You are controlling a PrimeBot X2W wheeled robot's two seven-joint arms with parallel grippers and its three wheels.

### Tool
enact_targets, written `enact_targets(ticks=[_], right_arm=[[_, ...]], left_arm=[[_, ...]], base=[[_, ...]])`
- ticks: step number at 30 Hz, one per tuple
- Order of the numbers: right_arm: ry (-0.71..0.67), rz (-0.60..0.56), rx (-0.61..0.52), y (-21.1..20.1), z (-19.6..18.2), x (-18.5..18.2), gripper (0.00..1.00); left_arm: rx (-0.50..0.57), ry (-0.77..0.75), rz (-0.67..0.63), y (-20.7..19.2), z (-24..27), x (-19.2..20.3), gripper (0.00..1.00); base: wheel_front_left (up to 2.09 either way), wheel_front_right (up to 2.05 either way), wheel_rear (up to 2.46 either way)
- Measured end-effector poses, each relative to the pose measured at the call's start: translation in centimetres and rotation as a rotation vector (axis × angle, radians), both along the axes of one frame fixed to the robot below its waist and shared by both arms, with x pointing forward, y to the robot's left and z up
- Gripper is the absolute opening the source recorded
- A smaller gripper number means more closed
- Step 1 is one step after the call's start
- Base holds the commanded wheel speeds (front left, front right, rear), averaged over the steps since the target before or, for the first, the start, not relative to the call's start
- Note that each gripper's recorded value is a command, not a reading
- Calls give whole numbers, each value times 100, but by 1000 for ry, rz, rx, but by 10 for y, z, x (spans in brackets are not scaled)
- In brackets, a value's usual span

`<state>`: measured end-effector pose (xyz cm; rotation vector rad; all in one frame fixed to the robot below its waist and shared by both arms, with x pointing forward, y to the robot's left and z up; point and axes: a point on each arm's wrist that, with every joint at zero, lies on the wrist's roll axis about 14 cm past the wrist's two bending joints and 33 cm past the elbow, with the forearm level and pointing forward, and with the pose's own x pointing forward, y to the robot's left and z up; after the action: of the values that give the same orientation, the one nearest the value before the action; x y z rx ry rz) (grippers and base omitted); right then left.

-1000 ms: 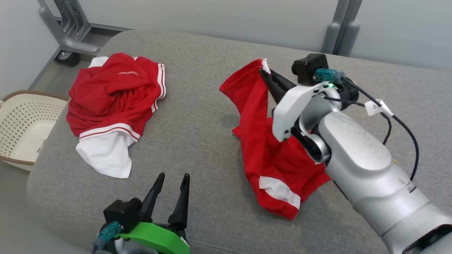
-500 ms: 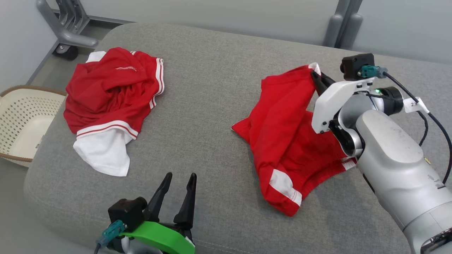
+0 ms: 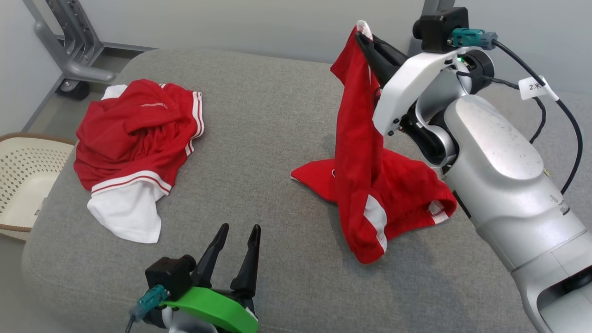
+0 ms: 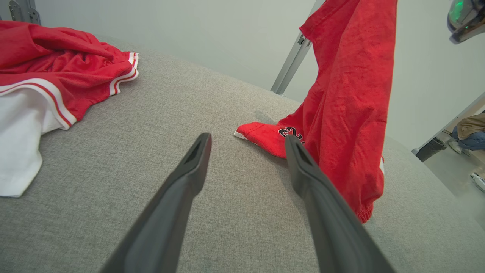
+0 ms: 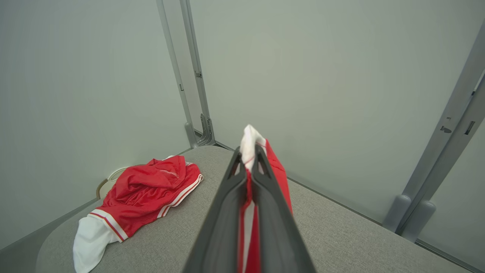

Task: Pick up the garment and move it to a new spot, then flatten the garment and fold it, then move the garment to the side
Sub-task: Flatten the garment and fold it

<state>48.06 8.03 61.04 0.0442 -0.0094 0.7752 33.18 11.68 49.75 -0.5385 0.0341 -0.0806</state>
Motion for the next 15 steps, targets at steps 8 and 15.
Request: enact_targets(ticks=[8, 15], right_arm=[[17, 81, 169, 23, 45, -23, 0], [21, 127, 325, 24, 83, -36, 0]], left_arm=[[-3, -15, -6, -2, 4, -2, 100], [-4, -19, -12, -4, 5, -3, 100]], base=[[0, 0, 0], [0, 0, 0]])
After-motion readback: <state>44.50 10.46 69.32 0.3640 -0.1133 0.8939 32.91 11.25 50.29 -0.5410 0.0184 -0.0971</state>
